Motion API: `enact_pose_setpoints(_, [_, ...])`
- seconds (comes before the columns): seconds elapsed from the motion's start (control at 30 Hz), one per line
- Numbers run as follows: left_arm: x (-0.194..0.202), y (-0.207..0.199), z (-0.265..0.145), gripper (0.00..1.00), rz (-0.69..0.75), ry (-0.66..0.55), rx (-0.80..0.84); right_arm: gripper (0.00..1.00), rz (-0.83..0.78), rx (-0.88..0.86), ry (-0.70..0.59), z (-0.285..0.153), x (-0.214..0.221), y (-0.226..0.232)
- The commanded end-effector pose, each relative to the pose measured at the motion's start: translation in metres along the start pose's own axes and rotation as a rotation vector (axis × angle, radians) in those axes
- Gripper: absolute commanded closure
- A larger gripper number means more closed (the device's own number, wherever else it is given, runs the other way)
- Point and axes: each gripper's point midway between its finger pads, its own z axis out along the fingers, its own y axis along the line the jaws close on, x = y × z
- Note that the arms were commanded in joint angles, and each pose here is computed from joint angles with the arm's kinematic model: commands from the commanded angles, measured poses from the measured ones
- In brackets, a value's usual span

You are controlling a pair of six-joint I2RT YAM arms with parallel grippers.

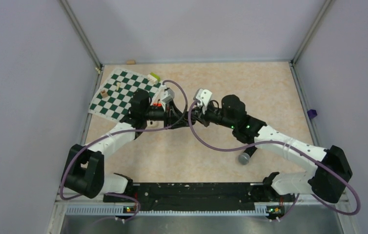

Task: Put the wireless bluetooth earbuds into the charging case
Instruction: Place the earbud in the charging case.

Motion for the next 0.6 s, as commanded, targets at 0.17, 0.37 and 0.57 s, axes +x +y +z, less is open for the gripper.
enact_pose_setpoints(0.17, [-0.02, 0.025, -0.009, 1.0, 0.157, 0.0, -0.152, 0.97, 0.025, -0.1, 0.085, 0.013, 0.016, 0.037])
enact_pose_setpoints(0.37, [-0.02, 0.01, -0.008, 1.0, 0.159, -0.007, -0.067, 0.71, -0.017, -0.1, 0.054, 0.007, 0.003, 0.035])
enact_pose_setpoints(0.57, [-0.021, -0.001, -0.008, 1.0, 0.18, -0.016, -0.009, 0.68, -0.028, -0.113, 0.022, 0.001, -0.011, 0.037])
